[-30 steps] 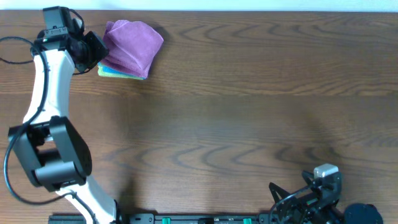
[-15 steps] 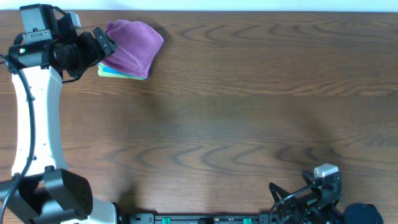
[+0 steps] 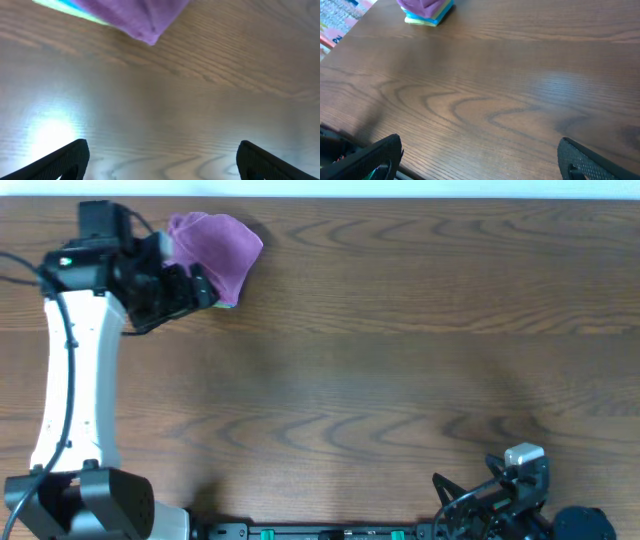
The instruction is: Fold the cloth
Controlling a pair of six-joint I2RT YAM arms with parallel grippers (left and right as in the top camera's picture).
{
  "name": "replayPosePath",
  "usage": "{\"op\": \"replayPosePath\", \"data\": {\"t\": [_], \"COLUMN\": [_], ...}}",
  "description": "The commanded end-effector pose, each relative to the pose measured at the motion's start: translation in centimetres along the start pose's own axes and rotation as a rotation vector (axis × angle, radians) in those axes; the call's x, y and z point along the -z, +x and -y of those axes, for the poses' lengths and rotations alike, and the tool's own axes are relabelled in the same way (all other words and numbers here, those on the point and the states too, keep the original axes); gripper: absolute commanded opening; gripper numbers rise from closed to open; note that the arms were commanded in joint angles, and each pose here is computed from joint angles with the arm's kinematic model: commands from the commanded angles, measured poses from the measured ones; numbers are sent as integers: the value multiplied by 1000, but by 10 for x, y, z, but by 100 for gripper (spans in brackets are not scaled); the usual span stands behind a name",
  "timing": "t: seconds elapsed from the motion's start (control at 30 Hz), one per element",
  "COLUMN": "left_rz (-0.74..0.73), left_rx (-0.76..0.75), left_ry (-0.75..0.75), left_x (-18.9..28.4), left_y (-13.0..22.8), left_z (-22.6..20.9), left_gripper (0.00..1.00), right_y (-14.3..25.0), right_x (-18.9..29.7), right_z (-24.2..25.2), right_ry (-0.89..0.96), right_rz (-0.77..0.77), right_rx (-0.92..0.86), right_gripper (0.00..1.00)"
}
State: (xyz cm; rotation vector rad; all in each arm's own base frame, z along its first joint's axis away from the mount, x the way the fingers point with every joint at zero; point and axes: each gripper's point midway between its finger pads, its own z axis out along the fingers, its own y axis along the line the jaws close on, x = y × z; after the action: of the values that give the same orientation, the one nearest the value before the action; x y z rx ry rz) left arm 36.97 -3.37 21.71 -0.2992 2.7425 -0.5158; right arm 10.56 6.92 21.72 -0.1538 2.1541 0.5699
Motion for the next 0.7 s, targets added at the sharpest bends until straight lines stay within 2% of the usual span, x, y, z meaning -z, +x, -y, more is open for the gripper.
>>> {"op": "replayPosePath", "data": {"t": [0.0,0.13,0.3,0.67], "left_rz": [77,226,406,698], "left_rx": [-105,-158,-204,-221], "left_ry": [-31,6,31,-135], "left_x": [0,-3,0,7], "left_y": [11,25,58,131], "left_z": [9,17,4,-64], "left_gripper": [95,95,95,95], "right_y": [1,1,1,1], "right_x": [-1,-1,-1,-1], "right_z": [1,1,1,1], "right_ry": [2,2,2,2], "right_rz": [0,0,0,0], "right_rx": [-15,-15,-15,-15], "right_gripper": [99,99,99,99]}}
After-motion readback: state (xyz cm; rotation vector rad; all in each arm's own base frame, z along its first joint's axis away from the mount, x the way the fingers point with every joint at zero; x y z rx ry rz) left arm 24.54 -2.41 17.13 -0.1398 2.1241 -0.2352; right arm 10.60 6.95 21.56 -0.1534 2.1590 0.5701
